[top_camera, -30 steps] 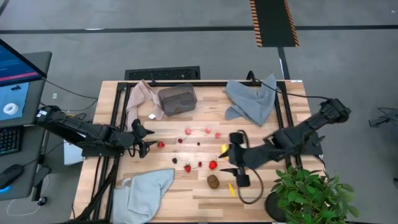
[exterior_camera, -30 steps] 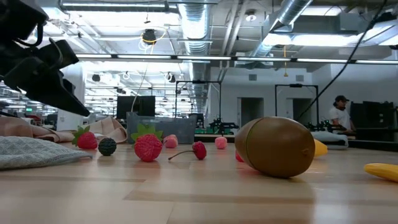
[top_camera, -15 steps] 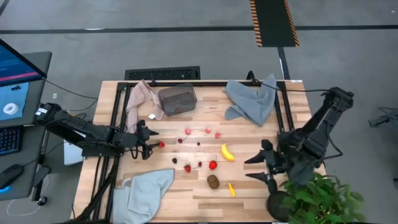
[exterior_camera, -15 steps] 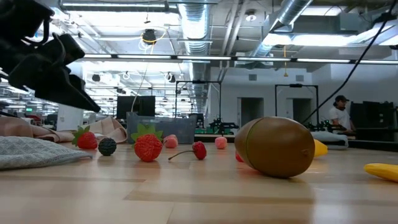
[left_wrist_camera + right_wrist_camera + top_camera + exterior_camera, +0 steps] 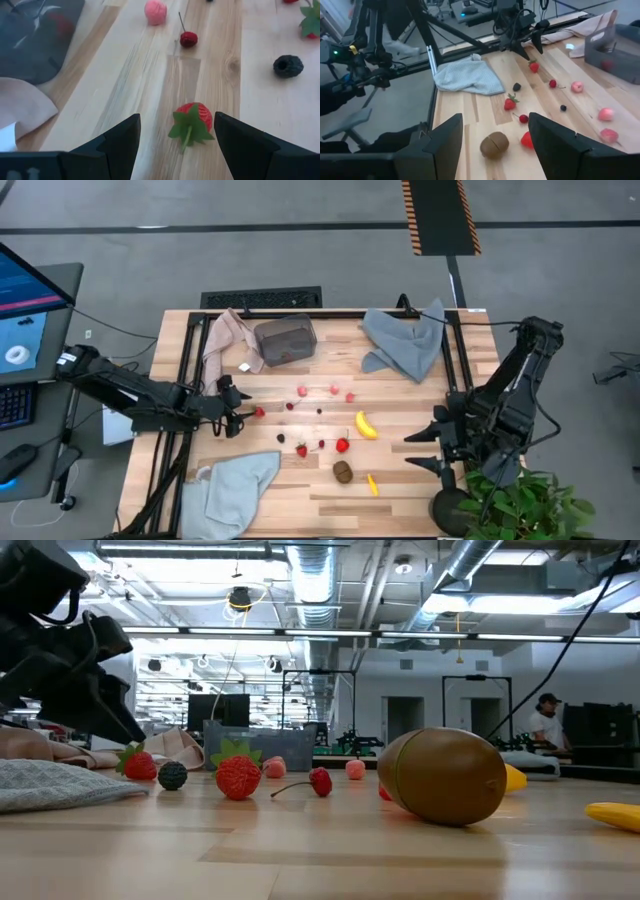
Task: Pick and placing Produce into tupperware
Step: Put the red strawberry into the black bin
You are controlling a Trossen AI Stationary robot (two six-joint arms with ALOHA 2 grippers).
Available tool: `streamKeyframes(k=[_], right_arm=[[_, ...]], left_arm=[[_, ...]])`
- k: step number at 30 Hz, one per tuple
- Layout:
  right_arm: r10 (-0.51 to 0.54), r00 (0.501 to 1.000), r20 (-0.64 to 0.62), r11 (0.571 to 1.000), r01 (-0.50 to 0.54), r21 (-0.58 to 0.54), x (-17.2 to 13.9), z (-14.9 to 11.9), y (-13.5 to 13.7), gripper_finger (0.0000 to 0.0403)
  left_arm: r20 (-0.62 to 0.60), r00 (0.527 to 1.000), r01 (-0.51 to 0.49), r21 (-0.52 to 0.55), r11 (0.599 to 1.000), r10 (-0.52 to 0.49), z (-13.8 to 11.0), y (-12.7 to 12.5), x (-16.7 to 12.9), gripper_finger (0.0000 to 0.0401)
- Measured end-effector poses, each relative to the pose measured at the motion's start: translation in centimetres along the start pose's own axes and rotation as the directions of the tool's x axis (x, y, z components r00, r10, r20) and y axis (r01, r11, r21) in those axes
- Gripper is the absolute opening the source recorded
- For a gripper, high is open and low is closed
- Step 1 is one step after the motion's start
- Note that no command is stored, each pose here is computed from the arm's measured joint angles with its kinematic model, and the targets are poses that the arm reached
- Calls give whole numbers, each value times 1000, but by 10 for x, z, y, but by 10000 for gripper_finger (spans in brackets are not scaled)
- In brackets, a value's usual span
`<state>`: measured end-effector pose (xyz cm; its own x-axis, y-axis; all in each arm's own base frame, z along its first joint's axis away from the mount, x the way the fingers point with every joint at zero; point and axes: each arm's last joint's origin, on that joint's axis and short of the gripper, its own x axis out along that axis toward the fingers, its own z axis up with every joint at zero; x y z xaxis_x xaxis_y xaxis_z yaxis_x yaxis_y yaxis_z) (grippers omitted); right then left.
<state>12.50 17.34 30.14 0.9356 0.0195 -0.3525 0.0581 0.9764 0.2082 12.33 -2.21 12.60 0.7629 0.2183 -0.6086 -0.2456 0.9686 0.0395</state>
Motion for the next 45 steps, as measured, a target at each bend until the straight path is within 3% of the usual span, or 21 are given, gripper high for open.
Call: streamKeyframes(k=[23,29,32,36,45], right_arm=[[-13,1000,0,1000,13,-20,0,-1,-1,249],[-14,1000,0,1000,14,-21,0,-1,-1,249],[-14,1000,0,1000,14,-20,0,-1,-1,249],[-14,1000,-1,1000,14,-16,0,-1,-1,249],[-36,999,-16,998,35,-45,8,-8,4,249]], left_arm=[[-126,992,-38,-37,999,33,-11,-2,10,245],[-117,993,10,-57,998,-16,-9,-4,11,245],[-122,989,71,-150,986,-90,-8,-7,11,245],[-147,983,64,-295,953,-112,-9,-7,11,245],[-85,996,-29,-544,838,-21,-6,-5,12,245]])
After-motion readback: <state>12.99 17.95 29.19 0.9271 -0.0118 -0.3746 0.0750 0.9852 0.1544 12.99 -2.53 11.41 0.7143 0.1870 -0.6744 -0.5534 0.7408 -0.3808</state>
